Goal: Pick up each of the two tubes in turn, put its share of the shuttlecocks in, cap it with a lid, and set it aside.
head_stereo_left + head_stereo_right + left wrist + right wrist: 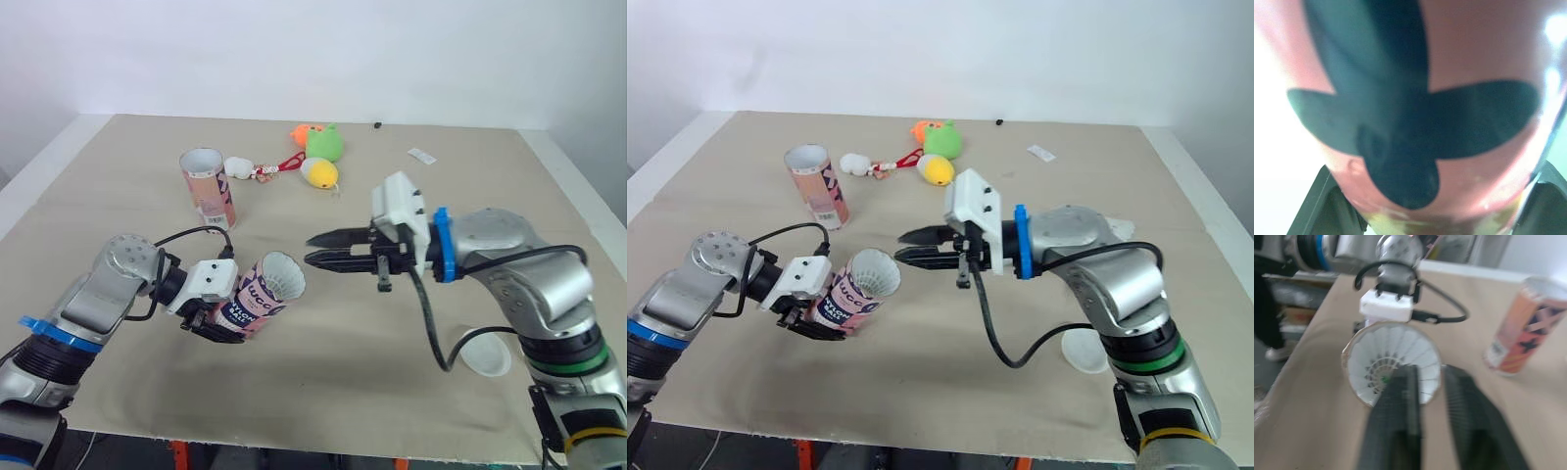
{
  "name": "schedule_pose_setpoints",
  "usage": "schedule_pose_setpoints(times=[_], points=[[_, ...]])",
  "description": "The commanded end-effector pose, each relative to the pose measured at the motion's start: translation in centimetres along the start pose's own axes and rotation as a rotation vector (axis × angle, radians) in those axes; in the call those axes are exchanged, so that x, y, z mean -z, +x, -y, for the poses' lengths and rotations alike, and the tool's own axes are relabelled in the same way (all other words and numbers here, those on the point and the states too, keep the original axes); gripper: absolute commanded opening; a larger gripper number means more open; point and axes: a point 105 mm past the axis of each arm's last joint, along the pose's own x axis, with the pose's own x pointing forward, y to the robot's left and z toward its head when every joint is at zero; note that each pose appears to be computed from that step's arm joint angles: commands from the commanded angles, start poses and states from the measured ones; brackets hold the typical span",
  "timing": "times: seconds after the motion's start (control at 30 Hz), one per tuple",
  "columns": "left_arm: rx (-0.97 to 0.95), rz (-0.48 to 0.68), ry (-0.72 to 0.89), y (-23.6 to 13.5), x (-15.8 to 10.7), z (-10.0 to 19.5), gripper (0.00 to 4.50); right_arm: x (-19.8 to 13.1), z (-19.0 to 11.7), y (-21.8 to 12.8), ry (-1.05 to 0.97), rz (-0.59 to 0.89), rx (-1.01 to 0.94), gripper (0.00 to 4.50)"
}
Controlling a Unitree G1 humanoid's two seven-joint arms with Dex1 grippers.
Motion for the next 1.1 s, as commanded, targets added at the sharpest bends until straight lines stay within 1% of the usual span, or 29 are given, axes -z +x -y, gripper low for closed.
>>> schedule_pose_setpoints(times=[0.03,0.1,0.2,0.3,0.4,0.57,0.7,0.9,1.03,1.1], points=[[0.047,-0.017,-0.009,1.1,0.6,0.4,2.86,-1.1,-0.5,0.7,-0.075,-0.015,-0.109,0.07],[0.050,-0.019,-0.005,1.2,0.6,0.4,2.86,-0.5,-1.0,1.2,-0.069,-0.070,-0.192,0.07],[0.051,-0.018,0.001,1.2,0.5,0.2,2.86,1.2,-0.8,2.0,-0.074,-0.189,-0.271,0.07],[0.049,-0.016,0.004,1.3,0.4,0.0,2.86,1.5,-0.4,3.0,-0.092,-0.222,-0.317,0.07],[0.048,-0.011,0.005,1.4,0.3,-0.1,2.86,1.6,0.2,4.8,-0.117,-0.270,-0.382,0.07],[0.038,-0.009,0.002,1.4,0.4,-0.2,2.86,1.5,0.3,6.5,-0.142,-0.302,-0.461,0.07],[0.025,-0.006,-0.001,1.3,0.4,-0.3,2.86,1.2,-0.2,7.6,-0.149,-0.292,-0.512,0.07],[0.002,0.022,0.006,1.3,0.0,-0.4,2.86,-0.4,-0.9,8.7,-0.069,-0.172,-0.534,0.07],[-0.002,0.042,0.011,1.4,-0.3,-0.3,2.86,-0.5,-0.2,7.4,-0.049,-0.153,-0.505,0.07],[-0.004,0.060,0.015,1.6,-0.6,-0.3,2.86,-1.9,1.3,5.7,-0.040,-0.093,-0.433,0.07]])
